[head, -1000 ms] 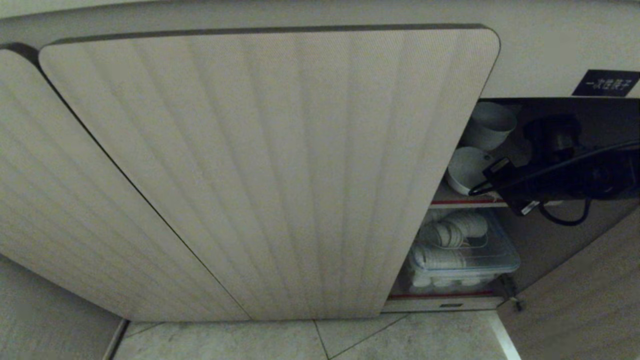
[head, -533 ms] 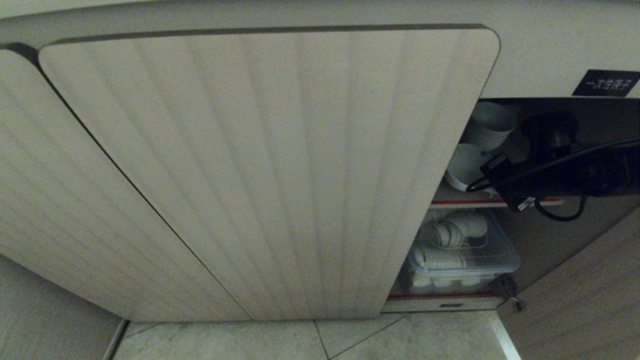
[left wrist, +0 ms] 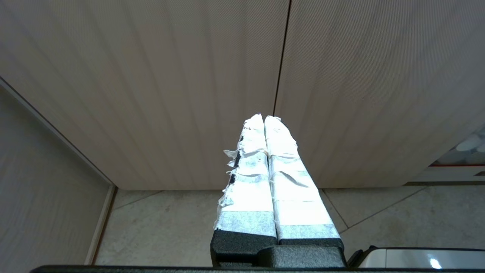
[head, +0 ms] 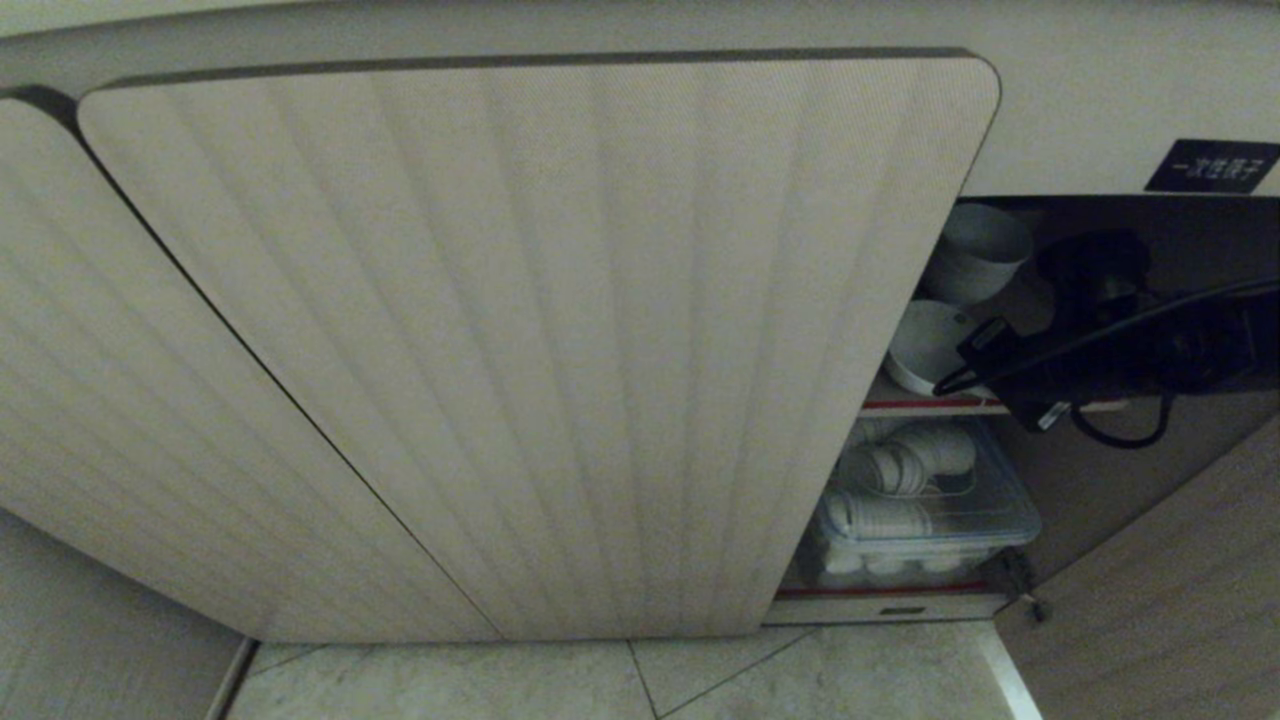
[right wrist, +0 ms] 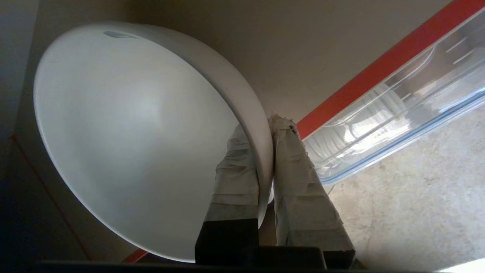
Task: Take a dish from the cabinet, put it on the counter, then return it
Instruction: Put it back into the cabinet
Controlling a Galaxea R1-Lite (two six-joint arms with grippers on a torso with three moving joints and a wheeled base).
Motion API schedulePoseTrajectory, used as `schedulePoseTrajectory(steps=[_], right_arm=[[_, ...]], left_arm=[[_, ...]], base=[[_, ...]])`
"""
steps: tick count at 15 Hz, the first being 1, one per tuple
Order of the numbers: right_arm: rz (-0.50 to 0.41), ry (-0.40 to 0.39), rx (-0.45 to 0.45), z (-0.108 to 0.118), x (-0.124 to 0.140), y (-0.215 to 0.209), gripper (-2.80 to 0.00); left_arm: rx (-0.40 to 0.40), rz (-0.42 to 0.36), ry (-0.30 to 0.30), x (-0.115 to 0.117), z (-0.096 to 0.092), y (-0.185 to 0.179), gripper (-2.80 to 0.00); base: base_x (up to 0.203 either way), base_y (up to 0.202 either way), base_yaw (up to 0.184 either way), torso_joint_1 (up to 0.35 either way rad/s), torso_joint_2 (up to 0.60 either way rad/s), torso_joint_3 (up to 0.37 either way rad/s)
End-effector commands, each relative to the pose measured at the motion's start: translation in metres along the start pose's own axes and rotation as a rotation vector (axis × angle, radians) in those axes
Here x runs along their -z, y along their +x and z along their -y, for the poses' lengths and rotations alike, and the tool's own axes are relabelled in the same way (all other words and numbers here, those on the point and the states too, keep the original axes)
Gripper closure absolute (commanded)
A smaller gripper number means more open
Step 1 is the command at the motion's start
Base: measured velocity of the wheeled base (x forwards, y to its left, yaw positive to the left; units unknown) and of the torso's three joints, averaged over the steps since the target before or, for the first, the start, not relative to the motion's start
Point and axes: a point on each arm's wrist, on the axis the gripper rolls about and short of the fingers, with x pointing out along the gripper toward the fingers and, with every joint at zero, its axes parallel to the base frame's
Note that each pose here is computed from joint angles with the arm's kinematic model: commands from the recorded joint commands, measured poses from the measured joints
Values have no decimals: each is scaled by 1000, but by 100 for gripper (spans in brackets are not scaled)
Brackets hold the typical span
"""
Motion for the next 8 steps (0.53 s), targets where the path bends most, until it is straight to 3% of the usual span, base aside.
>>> schedulePoseTrajectory(steps=[1, 8], right_arm=[[-5, -1, 5, 1, 1, 3, 0], [-2, -17, -22, -5, -6, 9, 0]], left_arm=[[0, 1, 0, 0, 0, 0, 0], [0, 1, 0, 0, 0, 0, 0]], base=[[0, 0, 0, 0, 0, 0], [0, 0, 0, 0, 0, 0]])
